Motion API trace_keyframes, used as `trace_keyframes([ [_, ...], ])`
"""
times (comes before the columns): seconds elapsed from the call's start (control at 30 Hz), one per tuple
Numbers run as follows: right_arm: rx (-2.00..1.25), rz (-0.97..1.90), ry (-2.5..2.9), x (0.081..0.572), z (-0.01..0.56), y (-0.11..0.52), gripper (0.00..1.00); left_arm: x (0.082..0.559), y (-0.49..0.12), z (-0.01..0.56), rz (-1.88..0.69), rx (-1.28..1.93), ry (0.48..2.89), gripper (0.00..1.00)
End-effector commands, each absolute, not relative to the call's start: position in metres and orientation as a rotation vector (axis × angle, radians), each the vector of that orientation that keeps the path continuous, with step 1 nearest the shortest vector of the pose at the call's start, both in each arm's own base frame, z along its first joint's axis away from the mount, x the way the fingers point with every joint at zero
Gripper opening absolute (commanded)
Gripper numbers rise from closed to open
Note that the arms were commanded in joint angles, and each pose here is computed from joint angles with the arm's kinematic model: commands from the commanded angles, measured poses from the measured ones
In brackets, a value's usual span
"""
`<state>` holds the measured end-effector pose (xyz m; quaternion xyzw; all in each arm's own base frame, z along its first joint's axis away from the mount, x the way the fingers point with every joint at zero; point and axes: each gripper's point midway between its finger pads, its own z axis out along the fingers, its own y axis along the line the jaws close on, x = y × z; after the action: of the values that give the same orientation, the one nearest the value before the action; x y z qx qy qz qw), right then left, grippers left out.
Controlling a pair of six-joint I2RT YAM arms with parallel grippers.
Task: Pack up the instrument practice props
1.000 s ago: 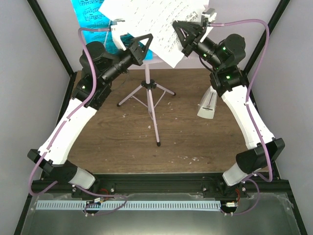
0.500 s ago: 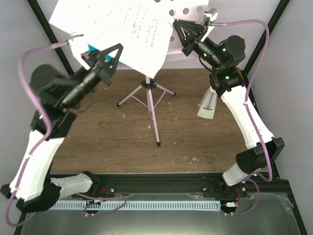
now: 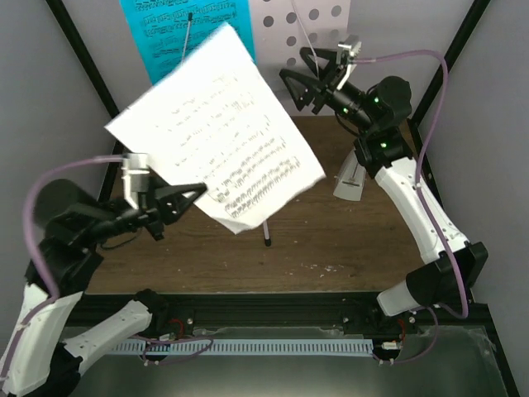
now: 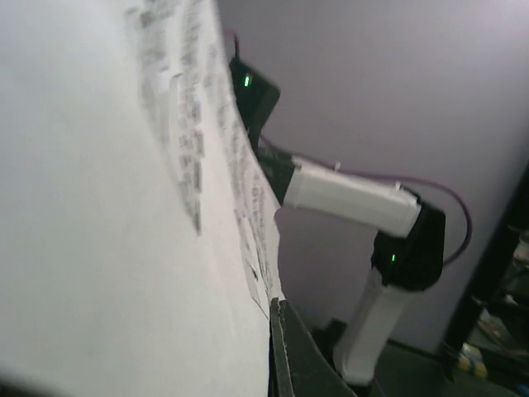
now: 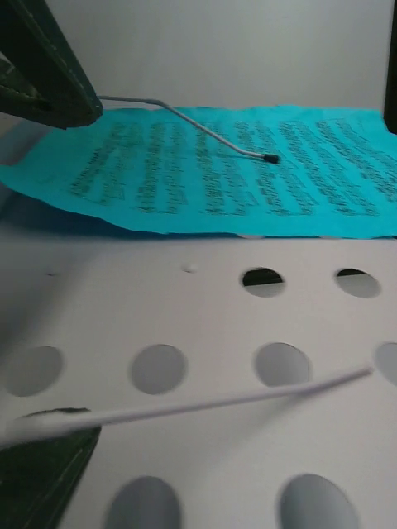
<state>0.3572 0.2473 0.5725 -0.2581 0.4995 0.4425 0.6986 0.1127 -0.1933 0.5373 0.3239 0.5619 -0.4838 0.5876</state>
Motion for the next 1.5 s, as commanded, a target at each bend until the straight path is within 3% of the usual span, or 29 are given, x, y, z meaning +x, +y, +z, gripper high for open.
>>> trace_keyframes([
  [0.0, -0.589, 0.958, 1.104, 0.336, 0.568, 0.240, 0.96, 0.121, -0.216, 0.453, -1.226, 0.854, 1.559, 0.00],
  [0.27, -0.522, 0.827, 1.238, 0.338, 0.522, 0.222, 1.00, 0.170, -0.242, 0.316, -1.385, 0.617, 1.910, 0.00],
  [0.5, -0.397, 0.733, 1.343, 0.339, 0.484, 0.196, 1.00, 0.217, -0.202, 0.200, -1.433, -0.090, 2.214, 0.00],
  [0.8, -0.297, 0.743, 1.437, 0.325, 0.437, 0.179, 1.00, 0.241, -0.076, 0.129, -1.118, -0.749, 2.116, 0.00],
  [1.03, -0.256, 0.722, 1.470, 0.321, 0.417, 0.171, 1.00, 0.225, -0.061, 0.083, -1.156, -1.029, 2.082, 0.00],
  [1.2, -0.240, 0.714, 1.476, 0.321, 0.414, 0.168, 1.00, 0.215, -0.049, 0.064, -1.020, -1.127, 2.141, 0.01],
  [1.27, -0.239, 0.721, 1.478, 0.321, 0.413, 0.169, 1.00, 0.213, -0.042, 0.064, -0.951, -1.152, 2.153, 0.23],
  [1.33, -0.249, 0.734, 1.471, 0.320, 0.414, 0.171, 1.00, 0.213, -0.035, 0.070, -0.884, -1.149, 2.157, 0.73],
  [1.37, -0.256, 0.744, 1.468, 0.318, 0.415, 0.172, 1.00, 0.213, -0.031, 0.076, -0.854, -1.139, 2.158, 0.89],
  [1.4, -0.260, 0.751, 1.465, 0.317, 0.416, 0.173, 1.00, 0.213, -0.027, 0.083, -0.813, -1.136, 2.159, 0.97],
  [1.47, -0.259, 0.760, 1.465, 0.316, 0.419, 0.173, 1.00, 0.215, -0.017, 0.104, -0.724, -1.096, 2.148, 1.00],
])
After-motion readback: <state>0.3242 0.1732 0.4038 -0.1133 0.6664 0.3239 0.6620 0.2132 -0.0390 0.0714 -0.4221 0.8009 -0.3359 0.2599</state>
